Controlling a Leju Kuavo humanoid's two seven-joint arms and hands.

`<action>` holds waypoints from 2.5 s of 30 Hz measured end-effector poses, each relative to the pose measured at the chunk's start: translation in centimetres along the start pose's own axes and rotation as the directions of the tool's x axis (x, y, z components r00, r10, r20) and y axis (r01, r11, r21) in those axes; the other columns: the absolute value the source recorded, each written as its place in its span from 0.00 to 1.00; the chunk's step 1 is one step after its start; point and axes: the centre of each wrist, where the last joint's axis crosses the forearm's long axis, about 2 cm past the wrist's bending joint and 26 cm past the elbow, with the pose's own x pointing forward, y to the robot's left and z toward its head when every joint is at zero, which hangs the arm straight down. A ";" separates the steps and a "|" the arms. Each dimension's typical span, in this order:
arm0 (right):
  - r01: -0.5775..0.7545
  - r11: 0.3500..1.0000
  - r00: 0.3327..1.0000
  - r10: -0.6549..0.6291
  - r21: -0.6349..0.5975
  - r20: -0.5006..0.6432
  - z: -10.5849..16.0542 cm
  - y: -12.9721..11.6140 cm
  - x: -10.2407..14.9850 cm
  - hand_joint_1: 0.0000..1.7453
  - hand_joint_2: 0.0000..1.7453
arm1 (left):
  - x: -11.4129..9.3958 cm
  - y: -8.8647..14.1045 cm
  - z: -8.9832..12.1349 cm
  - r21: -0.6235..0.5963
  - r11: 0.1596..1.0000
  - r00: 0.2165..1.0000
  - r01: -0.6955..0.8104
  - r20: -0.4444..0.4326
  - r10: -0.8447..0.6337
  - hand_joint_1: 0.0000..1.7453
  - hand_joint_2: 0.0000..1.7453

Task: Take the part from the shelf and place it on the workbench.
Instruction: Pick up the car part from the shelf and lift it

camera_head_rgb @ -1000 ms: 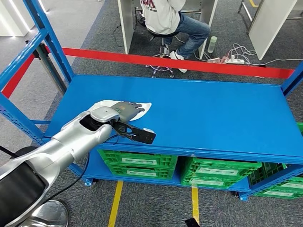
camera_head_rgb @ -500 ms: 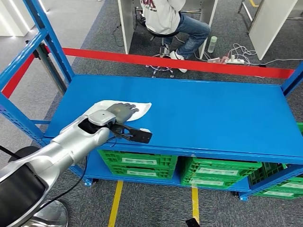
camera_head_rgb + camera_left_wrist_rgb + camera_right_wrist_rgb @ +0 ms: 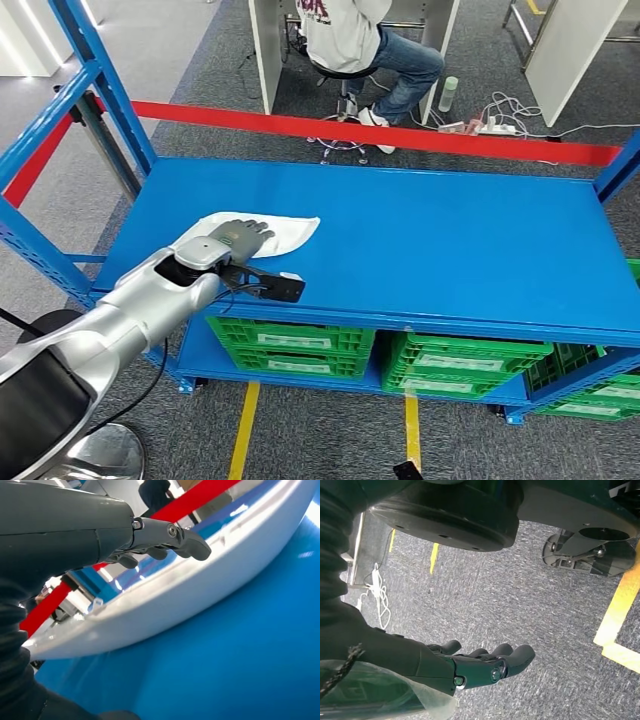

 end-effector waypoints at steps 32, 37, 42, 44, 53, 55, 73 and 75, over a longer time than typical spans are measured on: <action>0.005 1.000 1.000 -0.005 -0.004 0.008 -0.1 -0.2 -0.1 0.00 1.00 | -3.2 -1.4 0.0 0.015 0.998 0.997 -0.063 -0.048 0.064 1.00 0.50; 0.005 1.000 1.000 -0.005 -0.005 0.008 -0.1 -0.2 -0.2 0.00 1.00 | -3.2 -1.3 0.0 0.013 0.998 0.997 -0.062 -0.041 0.062 1.00 1.00; 0.005 1.000 1.000 -0.005 -0.008 0.007 -0.1 -0.3 -0.2 0.00 1.00 | -3.2 -1.3 0.0 0.007 0.999 0.998 -0.046 -0.042 0.046 1.00 1.00; 0.005 1.000 1.000 -0.005 -0.009 0.007 -0.1 -0.3 -0.2 0.00 1.00 | -3.2 -1.3 0.0 0.007 0.999 0.998 -0.035 -0.044 0.035 1.00 1.00; 0.005 1.000 1.000 -0.005 -0.009 0.009 -0.1 -0.3 -0.2 0.00 1.00 | -3.0 -1.2 0.0 0.028 1.000 0.998 0.005 -0.061 -0.003 1.00 1.00; 0.006 1.000 1.000 -0.006 -0.010 0.009 -0.1 -0.3 -0.2 0.00 1.00 | -3.0 -1.2 0.0 0.031 0.999 0.998 0.005 -0.061 -0.003 1.00 1.00; 0.006 1.000 1.000 -0.006 -0.011 0.010 -0.2 -0.3 -0.3 0.00 1.00 | -2.6 -1.4 0.0 0.139 0.984 0.992 -0.110 -0.044 0.117 1.00 1.00; 0.008 1.000 1.000 -0.008 -0.011 0.012 -0.2 -0.3 -0.3 0.00 1.00 | -2.4 -1.7 0.0 0.173 0.968 0.983 -0.181 -0.008 0.185 1.00 1.00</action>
